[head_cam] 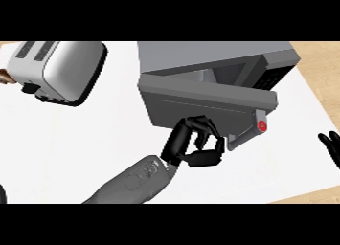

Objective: Pick up the milk, place it into the microwave and close the microwave

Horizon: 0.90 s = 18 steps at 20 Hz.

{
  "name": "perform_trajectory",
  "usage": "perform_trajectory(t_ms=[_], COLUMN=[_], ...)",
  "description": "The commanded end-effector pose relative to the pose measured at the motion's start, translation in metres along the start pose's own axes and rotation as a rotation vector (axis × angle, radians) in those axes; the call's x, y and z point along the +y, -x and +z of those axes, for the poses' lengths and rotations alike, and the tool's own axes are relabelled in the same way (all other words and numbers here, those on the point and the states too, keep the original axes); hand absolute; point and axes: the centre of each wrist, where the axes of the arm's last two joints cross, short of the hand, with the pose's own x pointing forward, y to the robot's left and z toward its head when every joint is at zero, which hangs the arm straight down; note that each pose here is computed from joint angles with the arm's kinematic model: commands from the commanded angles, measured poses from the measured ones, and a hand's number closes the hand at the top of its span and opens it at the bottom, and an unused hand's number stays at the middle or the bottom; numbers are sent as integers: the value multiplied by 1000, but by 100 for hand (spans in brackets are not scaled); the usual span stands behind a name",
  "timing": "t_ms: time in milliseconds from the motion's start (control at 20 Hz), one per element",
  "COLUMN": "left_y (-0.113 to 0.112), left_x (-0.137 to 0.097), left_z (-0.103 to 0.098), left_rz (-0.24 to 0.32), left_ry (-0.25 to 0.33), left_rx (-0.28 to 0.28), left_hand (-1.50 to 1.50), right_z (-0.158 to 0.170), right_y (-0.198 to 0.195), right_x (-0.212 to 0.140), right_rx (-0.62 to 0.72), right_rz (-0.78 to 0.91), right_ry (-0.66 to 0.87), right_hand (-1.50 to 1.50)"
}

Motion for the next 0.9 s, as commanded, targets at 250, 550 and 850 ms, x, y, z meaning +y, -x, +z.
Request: perform_trajectory(t_ms=[250, 550, 850], left_y=[-21, -28, -34], left_x=[8, 14, 14], left_z=[-38, -54, -56], left_rz=[1, 8, 48], left_ry=[-186, -301, -360], left_rx=[11, 74, 49], left_hand=[-150, -150, -150], right_z=[-23, -52, -64], right_y=[-22, -73, -86], right_x=[-22, -49, -59], right_rx=[-60, -121, -145], right_rz=[38, 425, 517], right_ry=[-32, -72, -70], right_hand=[-150, 150, 150])
